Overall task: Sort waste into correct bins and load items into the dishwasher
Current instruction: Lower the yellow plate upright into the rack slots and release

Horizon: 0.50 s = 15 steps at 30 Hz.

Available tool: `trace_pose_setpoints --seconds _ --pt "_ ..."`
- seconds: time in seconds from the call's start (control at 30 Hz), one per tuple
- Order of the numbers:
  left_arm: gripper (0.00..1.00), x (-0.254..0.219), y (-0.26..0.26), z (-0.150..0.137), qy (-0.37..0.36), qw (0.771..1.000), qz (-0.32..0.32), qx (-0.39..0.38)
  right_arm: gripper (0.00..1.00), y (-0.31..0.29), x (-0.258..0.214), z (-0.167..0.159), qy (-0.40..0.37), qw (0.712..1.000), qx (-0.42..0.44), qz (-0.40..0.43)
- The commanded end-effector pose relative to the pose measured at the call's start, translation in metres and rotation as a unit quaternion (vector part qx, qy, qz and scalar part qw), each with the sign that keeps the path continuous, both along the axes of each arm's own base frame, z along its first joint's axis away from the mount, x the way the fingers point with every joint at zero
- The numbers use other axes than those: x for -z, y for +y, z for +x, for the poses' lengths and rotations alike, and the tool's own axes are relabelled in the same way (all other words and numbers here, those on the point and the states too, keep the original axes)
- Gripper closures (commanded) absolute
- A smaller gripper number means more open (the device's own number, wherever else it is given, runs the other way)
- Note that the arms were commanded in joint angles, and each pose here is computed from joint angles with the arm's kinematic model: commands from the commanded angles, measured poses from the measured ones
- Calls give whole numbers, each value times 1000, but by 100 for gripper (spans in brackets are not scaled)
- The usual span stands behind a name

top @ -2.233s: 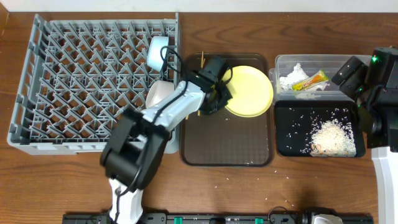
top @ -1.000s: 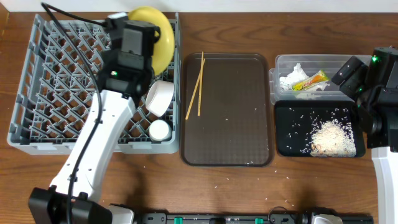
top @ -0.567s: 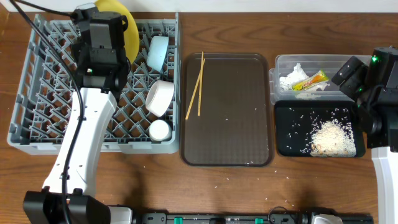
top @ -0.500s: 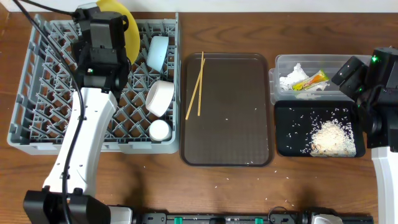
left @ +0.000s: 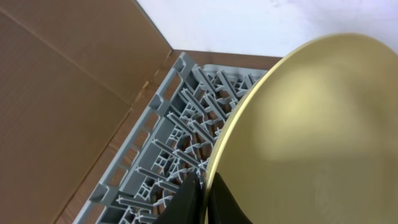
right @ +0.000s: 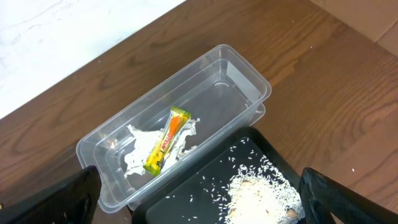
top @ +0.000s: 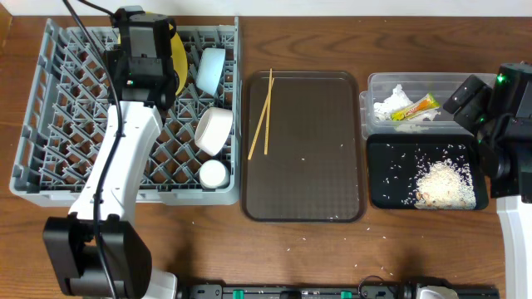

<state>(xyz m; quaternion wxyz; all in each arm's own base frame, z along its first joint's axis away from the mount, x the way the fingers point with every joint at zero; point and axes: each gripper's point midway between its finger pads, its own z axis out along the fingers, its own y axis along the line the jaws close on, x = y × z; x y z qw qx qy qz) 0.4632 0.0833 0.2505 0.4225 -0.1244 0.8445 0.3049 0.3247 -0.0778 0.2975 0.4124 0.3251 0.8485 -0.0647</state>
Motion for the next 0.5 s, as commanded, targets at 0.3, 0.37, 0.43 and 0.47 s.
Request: trace_pose_setpoints --seconds 0.3,0.37,0.43,0.47 --pt "93 31 11 9 52 997 47 -16 1 -2 2 -1 2 1000 9 3" --pt "93 30 12 9 53 997 51 -14 1 -2 2 -1 2 1000 9 3" --pt "93 31 11 9 54 997 52 -13 1 -2 2 -1 2 1000 9 3" --pt "92 31 11 10 54 997 52 -13 1 -2 2 -1 2 1000 9 3"
